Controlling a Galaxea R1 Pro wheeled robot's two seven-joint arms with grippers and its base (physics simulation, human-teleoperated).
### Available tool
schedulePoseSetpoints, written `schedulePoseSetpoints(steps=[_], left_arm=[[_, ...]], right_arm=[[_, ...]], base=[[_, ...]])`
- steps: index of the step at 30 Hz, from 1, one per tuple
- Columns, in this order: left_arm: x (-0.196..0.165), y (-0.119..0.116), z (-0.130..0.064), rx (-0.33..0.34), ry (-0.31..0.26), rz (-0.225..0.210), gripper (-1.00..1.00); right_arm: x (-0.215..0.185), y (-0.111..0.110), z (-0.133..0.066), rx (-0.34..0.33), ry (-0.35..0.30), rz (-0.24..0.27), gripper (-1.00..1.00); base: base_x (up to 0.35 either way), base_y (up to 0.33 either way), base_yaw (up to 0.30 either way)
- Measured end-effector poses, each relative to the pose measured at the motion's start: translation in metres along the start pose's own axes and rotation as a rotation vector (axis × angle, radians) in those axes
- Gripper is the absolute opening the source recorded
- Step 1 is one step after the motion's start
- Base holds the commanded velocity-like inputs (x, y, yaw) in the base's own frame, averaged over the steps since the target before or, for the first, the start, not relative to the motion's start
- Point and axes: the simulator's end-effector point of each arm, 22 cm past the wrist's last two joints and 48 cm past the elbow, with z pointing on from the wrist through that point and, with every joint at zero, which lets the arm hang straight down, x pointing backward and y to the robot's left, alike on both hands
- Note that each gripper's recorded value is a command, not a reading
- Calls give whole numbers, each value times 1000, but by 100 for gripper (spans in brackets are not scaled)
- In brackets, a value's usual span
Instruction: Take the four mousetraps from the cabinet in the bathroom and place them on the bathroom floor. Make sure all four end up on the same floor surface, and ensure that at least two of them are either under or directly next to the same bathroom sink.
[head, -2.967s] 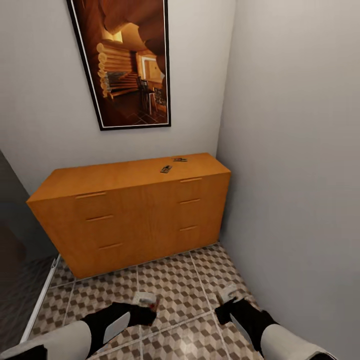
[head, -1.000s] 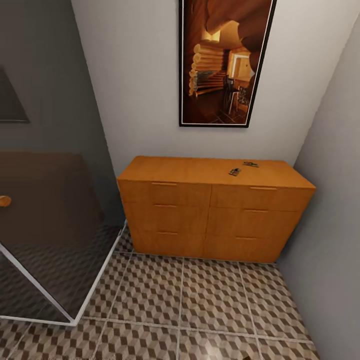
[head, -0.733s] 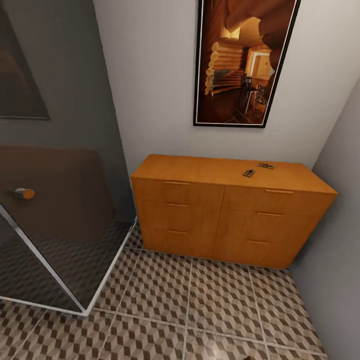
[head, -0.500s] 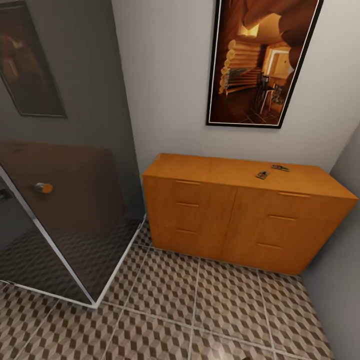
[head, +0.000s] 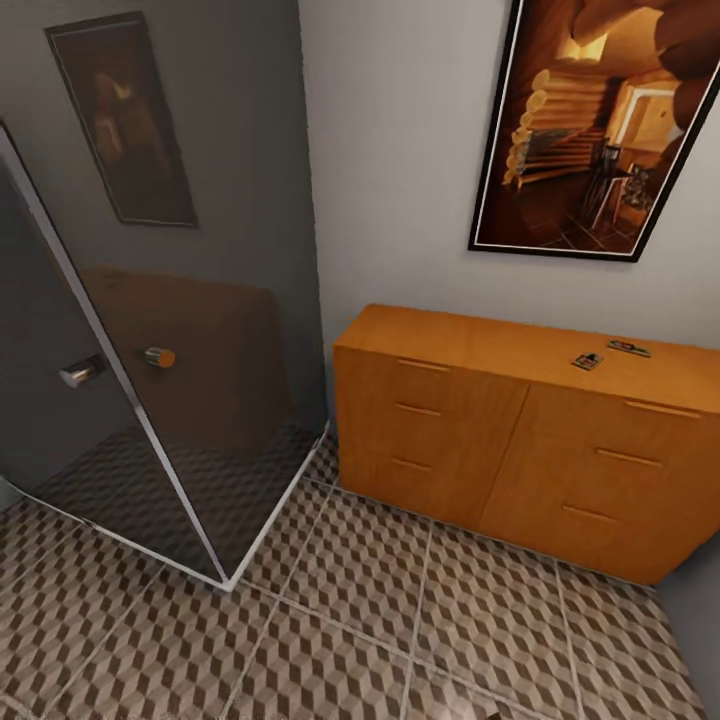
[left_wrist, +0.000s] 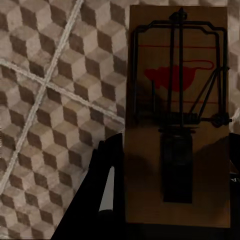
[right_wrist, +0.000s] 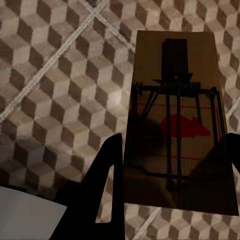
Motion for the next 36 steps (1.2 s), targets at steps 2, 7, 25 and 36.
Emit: schedulePoseSetpoints(steps=[2, 7, 25, 36], left_arm=[[1, 0, 0, -2, 1, 0, -100], [1, 1, 0, -4, 2, 0, -100], [1, 1, 0, -4, 2, 0, -100], [2, 1, 0, -4, 2, 0, -100]], right_arm=[[0, -1, 0, 1, 0, 1, -100], [0, -1, 0, 2, 0, 2, -100], [1, -2, 0, 2, 0, 0, -100], [0, -2, 0, 2, -1, 0, -100]], base=[[0, 0, 286], [0, 0, 286], [0, 0, 286], [0, 0, 286]])
